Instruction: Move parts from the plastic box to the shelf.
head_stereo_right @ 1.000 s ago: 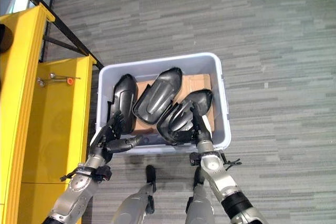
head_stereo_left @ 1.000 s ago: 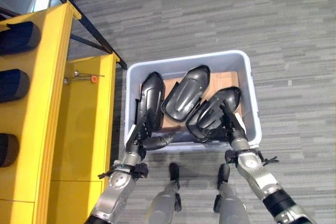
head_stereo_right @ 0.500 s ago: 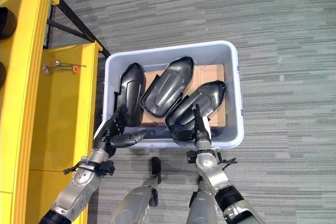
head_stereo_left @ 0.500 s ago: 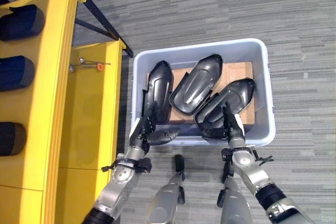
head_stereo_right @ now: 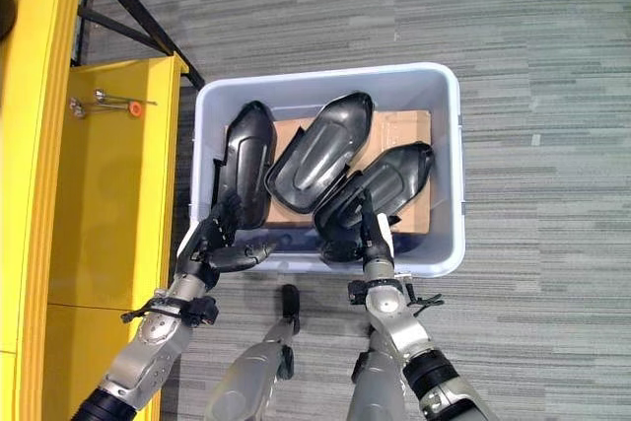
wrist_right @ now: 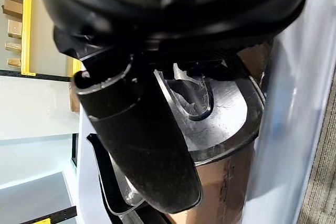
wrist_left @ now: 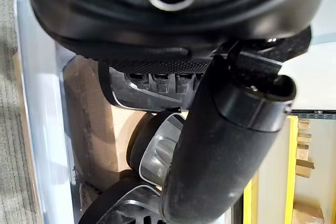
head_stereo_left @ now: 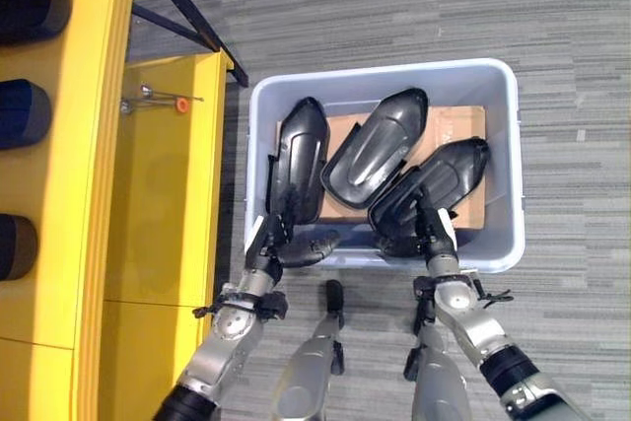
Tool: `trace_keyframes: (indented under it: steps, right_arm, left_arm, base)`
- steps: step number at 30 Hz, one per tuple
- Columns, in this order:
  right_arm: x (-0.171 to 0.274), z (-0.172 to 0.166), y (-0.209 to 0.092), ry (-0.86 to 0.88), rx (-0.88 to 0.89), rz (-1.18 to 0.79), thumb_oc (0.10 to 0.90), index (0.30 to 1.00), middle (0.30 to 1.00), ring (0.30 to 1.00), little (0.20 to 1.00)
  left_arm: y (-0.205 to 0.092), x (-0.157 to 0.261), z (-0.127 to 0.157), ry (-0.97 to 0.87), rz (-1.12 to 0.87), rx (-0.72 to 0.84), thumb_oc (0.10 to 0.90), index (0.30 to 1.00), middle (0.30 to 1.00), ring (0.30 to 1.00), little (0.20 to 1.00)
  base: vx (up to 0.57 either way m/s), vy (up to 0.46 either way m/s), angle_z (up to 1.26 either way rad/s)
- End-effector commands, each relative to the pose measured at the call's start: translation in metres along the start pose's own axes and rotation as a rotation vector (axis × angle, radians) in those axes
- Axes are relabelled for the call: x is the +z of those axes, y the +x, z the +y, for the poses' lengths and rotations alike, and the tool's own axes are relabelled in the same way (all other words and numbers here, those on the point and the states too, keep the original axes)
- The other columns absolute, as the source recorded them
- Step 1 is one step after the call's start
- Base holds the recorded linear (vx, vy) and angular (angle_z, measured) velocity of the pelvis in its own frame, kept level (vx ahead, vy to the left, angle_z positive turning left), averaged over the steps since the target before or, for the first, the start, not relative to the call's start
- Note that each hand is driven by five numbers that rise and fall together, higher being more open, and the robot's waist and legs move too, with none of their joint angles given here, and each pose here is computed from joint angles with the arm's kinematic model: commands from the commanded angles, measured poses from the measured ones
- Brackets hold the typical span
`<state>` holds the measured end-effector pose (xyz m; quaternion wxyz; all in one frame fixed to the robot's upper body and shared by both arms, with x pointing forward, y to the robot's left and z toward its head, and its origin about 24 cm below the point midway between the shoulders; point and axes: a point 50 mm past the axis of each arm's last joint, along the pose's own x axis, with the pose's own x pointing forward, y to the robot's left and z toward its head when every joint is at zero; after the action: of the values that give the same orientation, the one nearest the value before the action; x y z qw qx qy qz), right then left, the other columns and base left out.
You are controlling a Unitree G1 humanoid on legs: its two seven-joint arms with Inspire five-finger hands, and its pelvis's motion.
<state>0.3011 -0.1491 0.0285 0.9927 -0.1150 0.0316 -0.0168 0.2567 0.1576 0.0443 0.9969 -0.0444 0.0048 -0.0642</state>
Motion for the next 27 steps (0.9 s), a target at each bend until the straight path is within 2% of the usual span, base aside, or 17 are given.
trace_keyframes:
  steps: [1,13,23,27]
  right_arm:
    - [0.040,0.019,0.005,0.043,0.053,-0.195,0.900,1.000,1.000,1.000,1.000]
    - [0.033,0.024,0.023,-0.007,-0.029,-0.119,0.900,1.000,1.000,1.000,1.000]
    - [0.006,0.016,0.053,-0.093,-0.180,0.129,0.900,1.000,1.000,1.000,1.000]
    - [0.002,0.016,0.054,-0.108,-0.188,0.163,0.900,1.000,1.000,1.000,1.000]
  left_arm:
    - [-0.002,0.037,0.001,0.011,-0.196,-0.036,0.900,1.000,1.000,1.000,1.000]
    - [-0.002,0.038,-0.005,-0.026,-0.201,-0.045,0.900,1.000,1.000,1.000,1.000]
    - [0.006,0.045,-0.029,-0.064,-0.230,-0.116,0.900,1.000,1.000,1.000,1.000]
    - [0.008,0.045,-0.033,-0.061,-0.235,-0.122,0.900,1.000,1.000,1.000,1.000]
  base:
    - [0.00,0.000,0.00]
    - [-0.01,0.010,0.01]
    - [-0.01,0.024,0.02]
    - [0.01,0.016,0.16]
